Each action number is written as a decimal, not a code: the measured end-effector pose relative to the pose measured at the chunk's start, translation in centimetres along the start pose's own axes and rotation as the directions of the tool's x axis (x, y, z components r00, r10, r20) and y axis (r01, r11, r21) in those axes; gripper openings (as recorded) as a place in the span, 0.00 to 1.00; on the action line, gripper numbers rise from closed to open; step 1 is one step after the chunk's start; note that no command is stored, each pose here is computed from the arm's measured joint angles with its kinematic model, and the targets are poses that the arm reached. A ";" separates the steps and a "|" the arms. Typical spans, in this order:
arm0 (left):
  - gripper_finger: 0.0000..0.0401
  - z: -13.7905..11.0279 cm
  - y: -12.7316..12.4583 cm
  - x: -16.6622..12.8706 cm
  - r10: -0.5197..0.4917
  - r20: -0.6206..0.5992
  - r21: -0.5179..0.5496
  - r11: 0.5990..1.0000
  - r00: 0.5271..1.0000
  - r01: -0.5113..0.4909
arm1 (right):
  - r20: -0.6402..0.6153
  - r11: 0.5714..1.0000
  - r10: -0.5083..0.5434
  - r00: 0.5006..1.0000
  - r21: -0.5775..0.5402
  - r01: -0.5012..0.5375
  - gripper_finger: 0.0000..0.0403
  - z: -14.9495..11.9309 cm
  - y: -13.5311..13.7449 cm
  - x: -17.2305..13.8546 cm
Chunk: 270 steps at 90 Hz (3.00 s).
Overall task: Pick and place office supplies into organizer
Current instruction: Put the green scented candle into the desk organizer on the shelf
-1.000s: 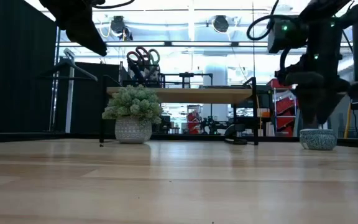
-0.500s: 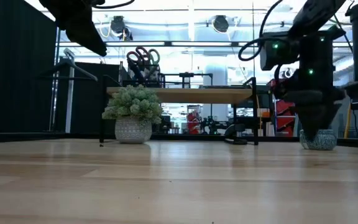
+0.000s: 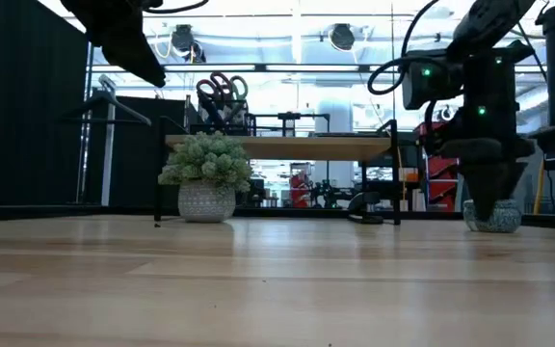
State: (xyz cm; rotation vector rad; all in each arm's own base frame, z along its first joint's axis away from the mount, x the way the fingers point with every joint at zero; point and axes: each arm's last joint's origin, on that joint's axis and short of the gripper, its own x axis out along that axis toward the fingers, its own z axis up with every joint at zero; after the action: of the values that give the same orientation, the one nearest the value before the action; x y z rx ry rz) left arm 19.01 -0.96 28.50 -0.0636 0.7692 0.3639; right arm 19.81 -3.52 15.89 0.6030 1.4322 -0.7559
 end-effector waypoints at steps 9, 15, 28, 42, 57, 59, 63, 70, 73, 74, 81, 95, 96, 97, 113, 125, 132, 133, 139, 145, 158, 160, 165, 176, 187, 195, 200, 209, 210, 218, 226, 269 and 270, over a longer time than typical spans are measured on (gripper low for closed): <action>0.42 0.0 0.0 0.0 0.000 0.000 0.000 1.000 1.000 0.000 | 0.009 1.000 0.007 1.000 -0.006 -0.007 0.66 0.0 0.0 -0.1; 0.42 0.0 0.0 0.0 0.000 0.000 0.000 1.000 1.000 0.000 | 0.028 1.000 0.024 0.999 -0.007 -0.024 0.66 0.0 -0.1 -0.4; 0.42 0.0 0.0 0.0 0.000 0.000 0.000 1.000 1.000 0.000 | 0.084 0.997 0.075 0.994 -0.003 -0.075 0.66 0.3 0.0 -1.8; 0.42 0.0 0.0 0.0 0.000 0.000 0.003 1.000 1.000 0.000 | 0.197 0.986 0.169 0.966 -0.036 -0.165 0.66 1.8 0.9 -5.4; 0.42 0.0 0.0 0.0 0.000 0.000 0.006 1.000 1.000 0.000 | 0.345 0.965 0.263 0.901 -0.114 -0.238 0.66 3.9 1.8 -10.4; 0.42 0.0 0.0 0.0 0.000 0.000 0.006 1.000 1.000 0.000 | 0.367 0.963 0.267 0.891 -0.120 -0.239 0.66 4.1 1.9 -11.1; 0.42 0.0 0.0 0.0 0.000 0.000 0.006 1.000 1.000 0.000 | 0.411 0.961 0.277 0.869 -0.131 -0.244 0.66 4.6 1.9 -12.5; 0.42 0.0 0.0 0.0 0.000 0.000 0.006 1.000 1.000 0.000 | 0.483 0.958 0.288 0.827 -0.144 -0.250 0.66 5.6 1.8 -14.7; 0.42 0.0 0.0 0.0 0.000 0.000 0.007 1.000 1.000 0.000 | 0.502 0.956 0.294 0.814 -0.150 -0.253 0.66 6.1 1.8 -15.4; 0.42 0.0 0.0 0.0 0.000 0.000 0.007 1.000 1.000 0.000 | 0.506 0.955 0.295 0.810 -0.151 -0.253 0.66 6.2 1.8 -15.6; 0.42 0.0 0.0 0.0 0.000 -0.001 0.008 1.000 1.000 0.000 | 0.541 0.957 0.288 0.790 -0.153 -0.245 0.66 7.4 1.9 -16.8; 0.42 0.0 0.0 0.0 0.001 -0.002 0.009 1.000 1.000 -0.001 | 0.565 0.960 0.277 0.777 -0.207 -0.191 0.66 10.5 2.9 -18.0; 0.42 0.0 0.0 0.0 0.001 -0.003 0.009 1.000 1.000 -0.001 | 0.566 0.960 0.275 0.777 -0.211 -0.186 0.66 10.7 3.0 -18.1; 0.42 0.0 0.0 0.0 0.001 -0.004 0.009 1.000 1.000 -0.001 | 0.566 0.959 0.274 0.777 -0.217 -0.180 0.66 10.9 3.1 -18.1; 0.42 -0.1 0.0 0.0 0.002 -0.008 0.011 1.000 1.000 -0.002 | 0.589 0.957 0.259 0.765 -0.263 -0.121 0.66 15.0 4.1 -18.9; 0.42 -0.1 0.0 0.0 0.003 -0.010 0.013 1.000 1.000 -0.003 | 0.602 0.956 0.243 0.761 -0.280 -0.084 0.66 18.0 4.7 -19.3; 0.42 -0.1 0.0 0.0 0.003 -0.010 0.013 1.000 1.000 -0.003 | 0.615 0.957 0.238 0.751 -0.281 -0.073 0.66 19.6 4.8 -19.7; 0.42 -0.1 0.0 0.0 0.003 -0.010 0.013 1.000 1.000 -0.003 | 0.617 0.957 0.237 0.750 -0.282 -0.071 0.66 19.8 4.8 -19.7; 0.42 -0.1 0.0 0.0 0.003 -0.010 0.013 1.000 1.000 -0.003 | 0.619 0.958 0.228 0.752 -0.281 -0.059 0.66 21.2 4.8 -19.8; 0.42 -0.1 0.0 0.0 0.003 -0.010 0.013 1.000 1.000 -0.003 | 0.622 0.961 0.216 0.752 -0.273 -0.050 0.66 22.5 4.8 -19.6; 0.42 -0.1 0.0 0.0 0.003 -0.010 0.013 1.000 1.000 -0.003 | 0.639 0.965 0.225 0.735 -0.252 -0.076 0.66 25.4 4.3 -18.7; 0.42 -0.1 0.0 0.0 0.003 -0.010 0.013 1.000 1.000 -0.003 | 0.636 0.965 0.226 0.738 -0.249 -0.081 0.66 25.7 4.2 -18.5; 0.42 -0.1 0.0 0.0 0.003 -0.010 0.013 1.000 1.000 -0.003 | 0.620 0.967 0.222 0.752 -0.239 -0.089 0.66 26.6 3.9 -17.5; 0.42 -0.1 0.0 0.0 0.003 -0.009 0.012 1.000 1.000 -0.002 | 0.587 0.974 0.194 0.786 -0.211 -0.083 0.66 27.8 3.3 -15.4; 0.42 -0.1 0.0 0.0 0.002 -0.006 0.012 1.000 1.000 -0.002 | 0.559 0.968 0.223 0.799 -0.223 -0.114 0.66 28.5 3.2 -14.2; 0.42 -0.1 0.0 0.0 0.002 -0.007 0.012 1.000 1.000 -0.002 | 0.551 0.968 0.219 0.806 -0.227 -0.108 0.68 28.8 3.3 -13.6; 0.42 -0.1 0.0 0.0 0.002 -0.006 0.011 1.000 1.000 -0.002 | 0.549 0.967 0.221 0.806 -0.229 -0.110 0.69 28.8 3.3 -13.6; 0.42 -0.1 0.0 0.0 0.002 -0.006 0.011 1.000 1.000 -0.002 | 0.549 0.967 0.221 0.806 -0.230 -0.109 0.71 28.8 3.3 -13.5; 0.42 -0.1 0.0 0.0 0.002 -0.006 0.011 1.000 1.000 -0.002 | 0.548 0.967 0.221 0.806 -0.230 -0.109 0.71 28.8 3.3 -13.5; 0.42 -0.1 0.0 0.0 0.002 -0.006 0.013 1.000 1.000 -0.002 | 0.548 0.967 0.221 0.806 -0.232 -0.107 0.72 28.8 3.3 -13.5; 0.42 -0.1 0.0 0.0 0.002 -0.006 0.020 1.000 1.000 -0.002 | 0.546 0.967 0.220 0.809 -0.230 -0.109 0.72 28.8 3.3 -13.5; 0.42 -0.1 0.0 0.0 0.002 -0.006 0.020 1.000 1.000 -0.002 | 0.540 0.968 0.217 0.813 -0.225 -0.109 0.73 28.7 3.3 -13.5; 0.42 -0.1 0.0 0.0 0.002 -0.006 0.020 1.000 1.000 -0.002 | 0.540 0.968 0.217 0.813 -0.225 -0.109 0.73 28.7 3.3 -13.4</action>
State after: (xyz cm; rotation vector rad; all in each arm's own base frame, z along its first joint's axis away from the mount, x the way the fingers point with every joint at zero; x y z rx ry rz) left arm 18.96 -0.95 28.47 -0.0449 0.7791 0.3579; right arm 40.98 -22.05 30.88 0.3121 0.8728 -0.5871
